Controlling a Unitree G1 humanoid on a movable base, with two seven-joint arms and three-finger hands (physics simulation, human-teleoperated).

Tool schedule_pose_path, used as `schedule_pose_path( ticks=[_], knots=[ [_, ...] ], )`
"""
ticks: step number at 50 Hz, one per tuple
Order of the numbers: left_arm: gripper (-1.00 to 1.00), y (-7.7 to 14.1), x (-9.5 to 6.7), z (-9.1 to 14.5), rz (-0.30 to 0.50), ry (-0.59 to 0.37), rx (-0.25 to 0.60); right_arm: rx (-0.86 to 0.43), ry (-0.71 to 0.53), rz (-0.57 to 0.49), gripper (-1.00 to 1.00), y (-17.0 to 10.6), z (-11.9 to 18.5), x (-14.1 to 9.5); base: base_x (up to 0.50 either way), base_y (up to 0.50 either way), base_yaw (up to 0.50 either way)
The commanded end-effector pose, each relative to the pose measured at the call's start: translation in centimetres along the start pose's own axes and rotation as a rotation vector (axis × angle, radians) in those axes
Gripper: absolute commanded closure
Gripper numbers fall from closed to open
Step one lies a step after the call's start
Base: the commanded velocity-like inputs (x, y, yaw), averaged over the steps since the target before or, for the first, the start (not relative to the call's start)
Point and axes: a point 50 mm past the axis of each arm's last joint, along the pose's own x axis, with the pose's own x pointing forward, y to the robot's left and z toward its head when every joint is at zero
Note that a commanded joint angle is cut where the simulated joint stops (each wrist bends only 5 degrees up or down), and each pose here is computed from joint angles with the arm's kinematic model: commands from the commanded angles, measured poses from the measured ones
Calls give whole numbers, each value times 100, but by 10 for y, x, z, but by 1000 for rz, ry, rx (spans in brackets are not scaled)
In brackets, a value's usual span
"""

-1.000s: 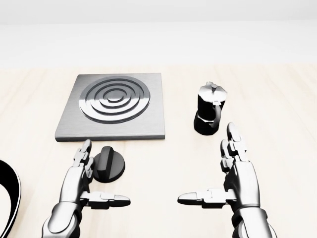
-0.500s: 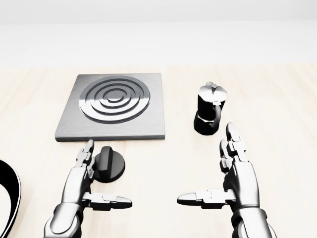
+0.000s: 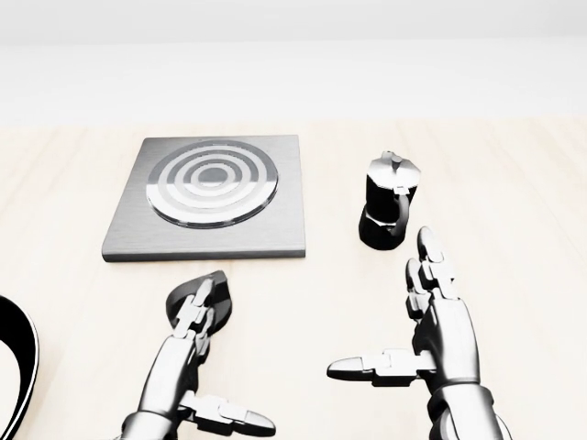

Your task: Turn on the stove.

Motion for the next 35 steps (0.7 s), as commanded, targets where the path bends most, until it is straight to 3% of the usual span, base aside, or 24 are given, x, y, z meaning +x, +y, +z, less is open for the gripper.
schedule_pose_path(
  ticks=[1, 7, 12, 13, 20, 31, 35],
  knots=[
    [-100, -27, -16, 18, -144, -104, -30, -1, 0, 2, -100, 0, 0, 0, 0, 0, 0],
    [-100, -21, -16, 36, -122, -186, -36, 0, 2, 5, -100, 1, 0, 0, 0, 0, 0],
    [-100, -5, -19, 62, -45, -304, -82, 1, 2, 5, -100, 1, 0, 0, 0, 0, 0],
    [-100, 3, -26, 79, -7, -386, -82, 0, 3, 6, -100, 1, 0, 0, 0, 0, 0],
    [-100, 32, -58, 123, 176, -605, -95, 1, 5, 7, -100, 1, -1, 0, 0, 0, 0],
    [-100, 45, -102, 157, 302, -796, -57, 3, 10, 10, -100, 2, -1, -1, 0, 0, 0],
    [-100, 51, -110, 158, 330, -810, -74, 3, 11, 11, -100, 2, -2, -2, 0, 0, 0]
  ],
)
